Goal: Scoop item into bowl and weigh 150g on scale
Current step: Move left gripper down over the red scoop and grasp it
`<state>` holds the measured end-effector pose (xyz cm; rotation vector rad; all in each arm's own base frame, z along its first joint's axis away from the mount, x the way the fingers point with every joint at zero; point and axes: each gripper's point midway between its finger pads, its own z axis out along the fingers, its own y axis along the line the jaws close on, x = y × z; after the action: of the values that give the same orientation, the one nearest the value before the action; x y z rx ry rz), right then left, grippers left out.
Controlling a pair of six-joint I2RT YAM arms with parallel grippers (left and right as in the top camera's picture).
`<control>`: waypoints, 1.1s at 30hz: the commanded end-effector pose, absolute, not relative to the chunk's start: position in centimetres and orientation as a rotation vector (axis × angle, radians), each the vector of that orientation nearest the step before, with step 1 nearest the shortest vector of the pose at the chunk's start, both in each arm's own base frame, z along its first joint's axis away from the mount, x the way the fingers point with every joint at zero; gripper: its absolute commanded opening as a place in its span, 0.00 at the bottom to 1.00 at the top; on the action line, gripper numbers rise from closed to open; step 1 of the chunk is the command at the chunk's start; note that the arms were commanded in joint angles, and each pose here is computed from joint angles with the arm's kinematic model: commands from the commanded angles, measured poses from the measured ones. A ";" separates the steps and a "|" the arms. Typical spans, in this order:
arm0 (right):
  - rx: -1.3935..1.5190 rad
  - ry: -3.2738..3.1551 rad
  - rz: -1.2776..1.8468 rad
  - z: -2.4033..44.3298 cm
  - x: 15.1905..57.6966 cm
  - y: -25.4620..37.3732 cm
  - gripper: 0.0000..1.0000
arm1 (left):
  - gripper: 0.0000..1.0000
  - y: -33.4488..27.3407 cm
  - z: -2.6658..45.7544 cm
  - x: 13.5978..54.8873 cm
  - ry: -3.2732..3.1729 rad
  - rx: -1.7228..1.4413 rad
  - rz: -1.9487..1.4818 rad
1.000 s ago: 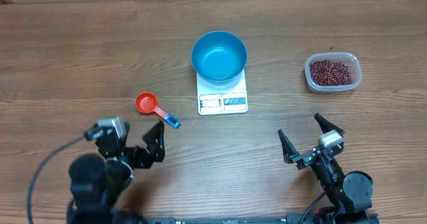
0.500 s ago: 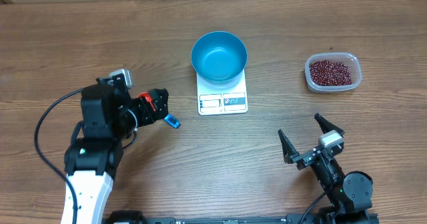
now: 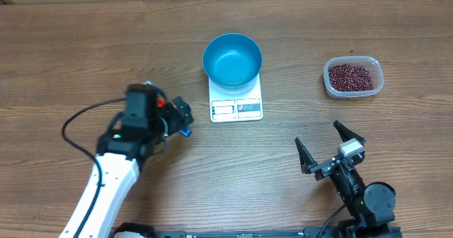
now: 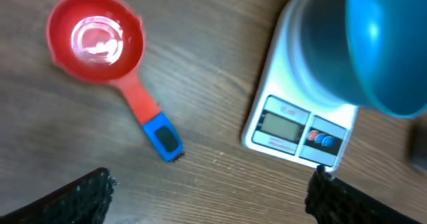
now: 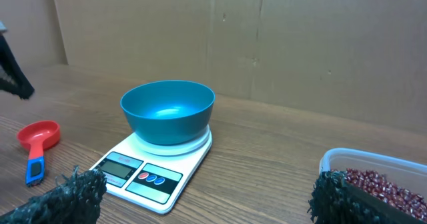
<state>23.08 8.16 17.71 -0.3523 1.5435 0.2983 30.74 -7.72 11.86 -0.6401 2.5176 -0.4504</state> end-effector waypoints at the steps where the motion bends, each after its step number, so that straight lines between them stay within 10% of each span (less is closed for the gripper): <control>1: -0.345 1.541 0.297 17.5 23.1 8.1 1.00 | 0.90 -6.0 10.9 31.1 2.440 -0.901 -0.270; 33: -0.345 1.541 0.298 17.5 23.1 8.1 1.00 | 0.99 -5.3 2.3 34.5 2.731 -1.179 0.007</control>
<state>23.09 8.15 17.70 -0.3520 1.5439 0.2981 33.99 -5.59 3.13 -1.1506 2.7357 -0.0196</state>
